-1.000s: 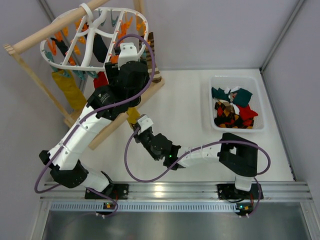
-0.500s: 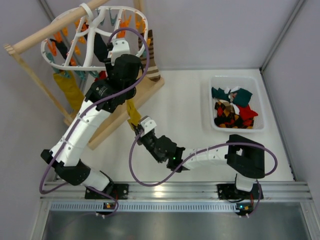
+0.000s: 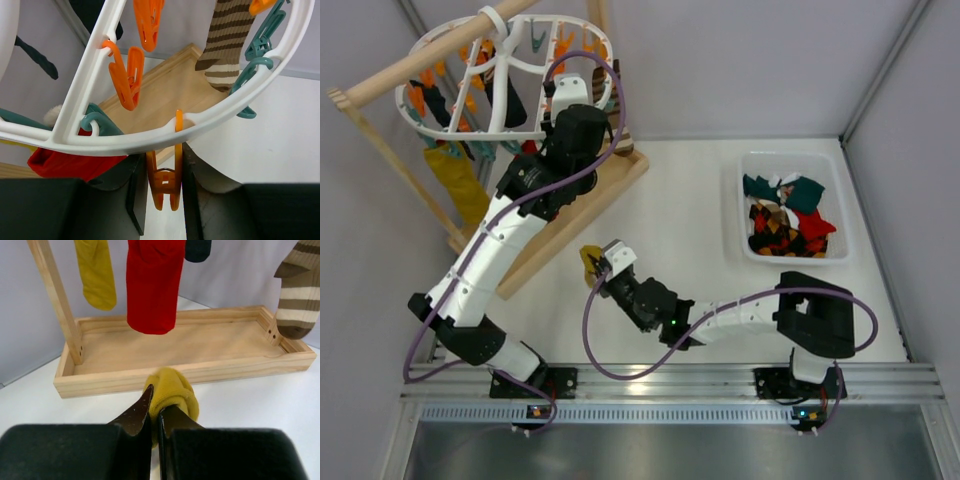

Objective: Remove the socks clipped to the hanger

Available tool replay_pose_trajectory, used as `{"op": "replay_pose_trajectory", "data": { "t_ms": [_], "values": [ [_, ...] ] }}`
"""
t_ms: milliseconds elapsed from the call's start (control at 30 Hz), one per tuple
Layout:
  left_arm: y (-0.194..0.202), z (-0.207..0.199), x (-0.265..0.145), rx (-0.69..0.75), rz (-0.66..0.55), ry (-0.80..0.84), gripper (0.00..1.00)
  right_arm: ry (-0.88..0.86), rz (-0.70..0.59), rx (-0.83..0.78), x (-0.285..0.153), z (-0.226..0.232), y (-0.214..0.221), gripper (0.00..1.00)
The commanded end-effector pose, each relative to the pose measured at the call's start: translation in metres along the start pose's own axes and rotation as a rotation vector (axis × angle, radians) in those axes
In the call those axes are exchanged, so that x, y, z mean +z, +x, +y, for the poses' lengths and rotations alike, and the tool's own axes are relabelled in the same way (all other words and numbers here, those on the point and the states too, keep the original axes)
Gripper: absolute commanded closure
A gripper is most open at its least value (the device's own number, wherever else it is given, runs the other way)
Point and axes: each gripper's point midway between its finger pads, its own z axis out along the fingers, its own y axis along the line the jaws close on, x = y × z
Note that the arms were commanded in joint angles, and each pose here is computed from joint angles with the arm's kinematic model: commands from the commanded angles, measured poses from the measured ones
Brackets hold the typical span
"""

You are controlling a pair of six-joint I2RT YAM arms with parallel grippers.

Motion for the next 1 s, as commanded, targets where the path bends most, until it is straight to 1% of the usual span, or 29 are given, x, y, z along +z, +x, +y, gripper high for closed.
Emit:
{"op": "replay_pose_trajectory", "data": {
  "t_ms": [0, 33, 67, 100, 133, 167, 200, 233, 267, 300, 333, 367, 400, 433, 467, 500, 533, 600, 633, 700, 733, 800, 833, 867, 900, 933, 967],
  "values": [
    [-0.021, 0.006, -0.009, -0.054, -0.041, 0.024, 0.91, 0.013, -0.073, 0.067, -0.012, -0.004, -0.033, 1.00],
    [-0.020, 0.004, -0.011, -0.055, -0.034, 0.048, 0.89, 0.056, -0.076, 0.077, -0.016, -0.014, -0.038, 1.00],
    [-0.019, 0.000, -0.013, -0.062, -0.028, 0.074, 0.82, 0.084, -0.055, 0.069, -0.021, -0.024, -0.030, 1.00],
    [-0.015, -0.007, -0.017, -0.065, -0.010, 0.137, 0.78, 0.124, -0.041, 0.071, -0.026, -0.035, -0.028, 1.00],
    [-0.014, -0.012, -0.020, -0.069, -0.001, 0.173, 0.72, 0.141, -0.056, 0.121, -0.033, -0.044, -0.042, 1.00],
    [-0.012, -0.016, -0.023, -0.079, 0.009, 0.205, 0.62, 0.159, 0.001, 0.093, -0.040, -0.057, -0.026, 1.00],
    [-0.006, -0.022, -0.028, -0.081, 0.031, 0.258, 0.58, 0.175, 0.015, 0.098, -0.045, -0.066, -0.026, 1.00],
    [-0.002, -0.025, -0.030, -0.080, 0.042, 0.279, 0.54, 0.188, -0.005, 0.180, -0.052, -0.077, -0.041, 1.00],
    [0.000, -0.027, -0.032, -0.089, 0.051, 0.300, 0.48, 0.216, 0.065, 0.146, -0.059, -0.094, -0.022, 1.00],
    [0.004, -0.030, -0.036, -0.091, 0.065, 0.332, 0.46, 0.230, 0.078, 0.162, -0.062, -0.104, -0.022, 1.00],
    [0.005, -0.032, -0.040, -0.096, 0.071, 0.357, 0.44, 0.269, 0.066, 0.220, -0.066, -0.126, -0.032, 1.00],
    [0.010, -0.034, -0.042, -0.090, 0.084, 0.374, 0.37, 0.279, 0.133, 0.197, -0.073, -0.137, -0.016, 1.00],
    [0.012, -0.034, -0.044, -0.091, 0.089, 0.388, 0.32, 0.248, 0.163, 0.208, -0.074, -0.141, -0.014, 1.00],
    [0.010, -0.034, -0.054, -0.101, 0.090, 0.435, 0.27, 0.293, 0.152, 0.244, -0.073, -0.169, -0.023, 1.00],
    [0.011, -0.033, -0.059, -0.099, 0.092, 0.452, 0.18, 0.299, 0.172, 0.247, -0.074, -0.180, -0.023, 1.00],
    [0.018, -0.033, -0.062, -0.094, 0.106, 0.475, 0.04, 0.280, 0.246, 0.237, -0.079, -0.187, -0.011, 1.00],
    [0.017, -0.032, -0.074, -0.098, 0.106, 0.529, 0.01, 0.329, 0.239, 0.247, -0.078, -0.214, -0.018, 1.00],
    [0.028, -0.031, -0.083, -0.092, 0.127, 0.573, 0.01, 0.340, 0.286, 0.238, -0.081, -0.235, -0.018, 1.00],
    [0.032, -0.031, -0.090, -0.096, 0.137, 0.604, 0.01, 0.408, 0.308, 0.223, -0.086, -0.261, -0.021, 1.00],
    [0.040, -0.017, -0.103, -0.107, 0.133, 0.622, 0.01, 0.431, 0.294, 0.209, -0.087, -0.279, -0.034, 1.00],
    [0.043, -0.011, -0.107, -0.109, 0.131, 0.627, 0.01, 0.474, 0.313, 0.202, -0.092, -0.298, -0.039, 1.00],
    [0.059, 0.004, -0.115, -0.100, 0.130, 0.625, 0.01, 0.502, 0.325, 0.191, -0.094, -0.316, -0.047, 1.00],
    [0.066, 0.009, -0.118, -0.093, 0.134, 0.629, 0.01, 0.543, 0.300, 0.190, -0.095, -0.334, -0.063, 1.00],
    [0.086, 0.008, -0.118, -0.073, 0.173, 0.645, 0.01, 0.568, 0.330, 0.188, -0.099, -0.342, -0.061, 1.00],
    [0.087, 0.018, -0.129, -0.085, 0.151, 0.671, 0.01, 0.592, 0.356, 0.183, -0.098, -0.351, -0.057, 1.00],
    [0.095, 0.020, -0.132, -0.081, 0.157, 0.681, 0.01, 0.641, 0.343, 0.180, -0.100, -0.370, -0.068, 1.00],
    [0.110, 0.023, -0.132, -0.070, 0.178, 0.682, 0.01, 0.668, 0.361, 0.180, -0.104, -0.378, -0.066, 1.00]
  ]
}}
